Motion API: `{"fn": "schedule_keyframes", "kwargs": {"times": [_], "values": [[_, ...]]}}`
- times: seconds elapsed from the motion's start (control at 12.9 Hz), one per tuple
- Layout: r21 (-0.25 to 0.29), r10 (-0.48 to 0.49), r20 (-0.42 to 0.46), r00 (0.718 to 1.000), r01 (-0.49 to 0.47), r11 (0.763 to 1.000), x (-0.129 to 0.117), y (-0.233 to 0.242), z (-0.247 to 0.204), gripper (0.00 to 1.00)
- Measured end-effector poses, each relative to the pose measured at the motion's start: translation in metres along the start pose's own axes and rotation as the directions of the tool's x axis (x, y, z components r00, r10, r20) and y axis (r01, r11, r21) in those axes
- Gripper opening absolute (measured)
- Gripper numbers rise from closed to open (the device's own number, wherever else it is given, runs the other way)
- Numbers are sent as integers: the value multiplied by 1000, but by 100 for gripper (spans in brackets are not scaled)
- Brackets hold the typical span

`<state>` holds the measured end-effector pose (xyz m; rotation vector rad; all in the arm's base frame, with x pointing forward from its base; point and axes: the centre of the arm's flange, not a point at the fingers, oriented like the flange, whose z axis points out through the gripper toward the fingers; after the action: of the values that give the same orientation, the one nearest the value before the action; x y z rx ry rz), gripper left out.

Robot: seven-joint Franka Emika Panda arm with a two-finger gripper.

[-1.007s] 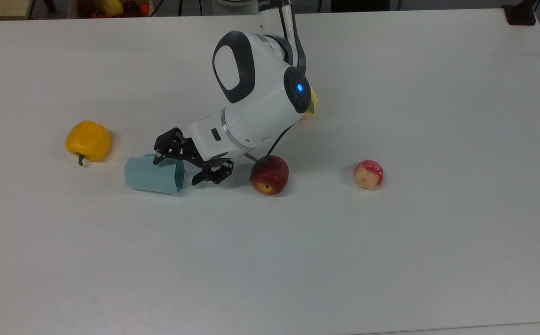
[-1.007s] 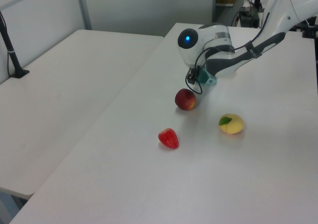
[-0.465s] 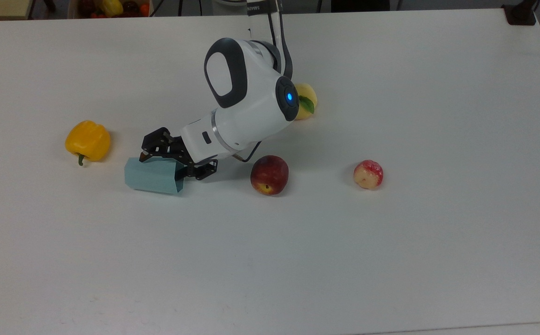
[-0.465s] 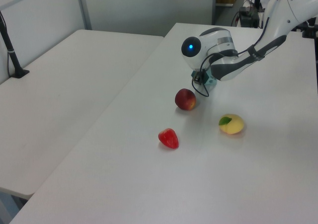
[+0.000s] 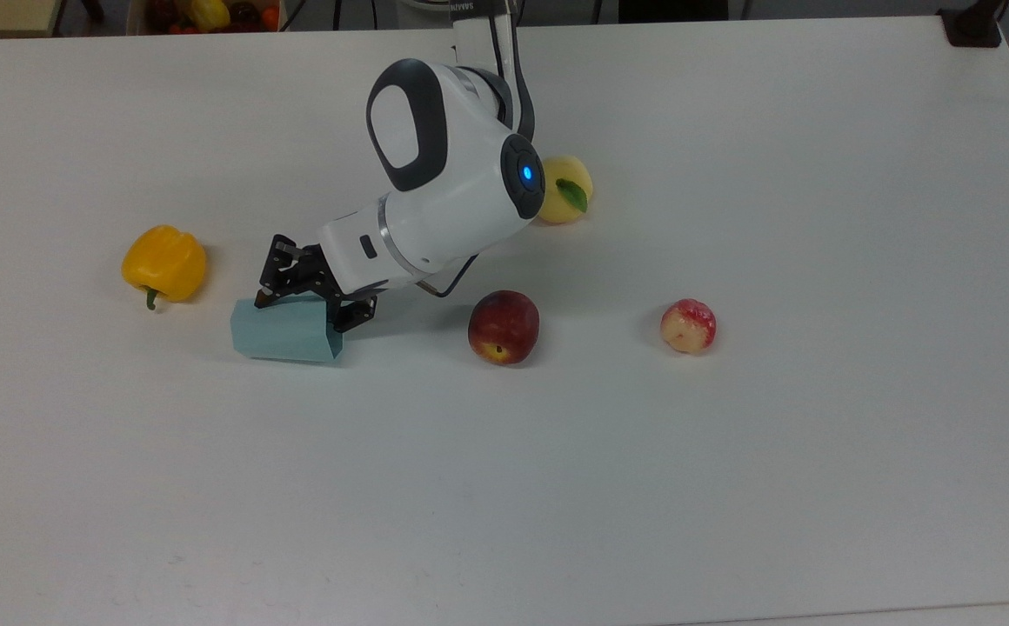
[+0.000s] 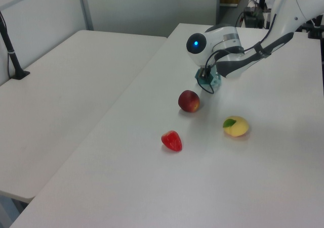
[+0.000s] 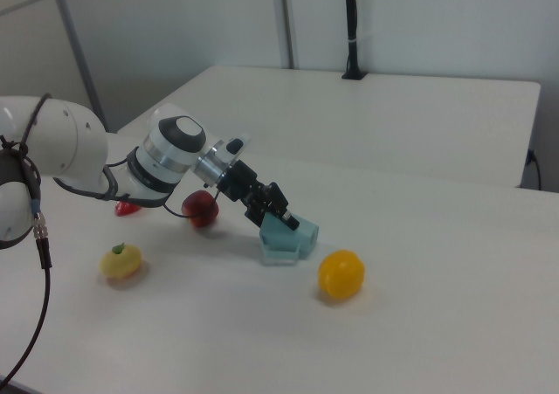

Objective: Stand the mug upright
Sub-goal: 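Close the gripper on the mug's rim and lift it, then rotate the mug upright and carry it toward the yellow peach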

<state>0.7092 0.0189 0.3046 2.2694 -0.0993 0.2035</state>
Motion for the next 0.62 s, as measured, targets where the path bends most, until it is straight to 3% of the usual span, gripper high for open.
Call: {"fn": "schedule_keyframes", "kwargs": {"times": [0.15, 0.31, 0.62], "values": [[13, 19, 4, 1000, -19, 1000, 2, 8, -3, 18], [66, 15, 34, 999, -17, 998, 2, 19, -7, 12], [264, -5, 105, 994, -23, 964, 6, 59, -21, 8]]}}
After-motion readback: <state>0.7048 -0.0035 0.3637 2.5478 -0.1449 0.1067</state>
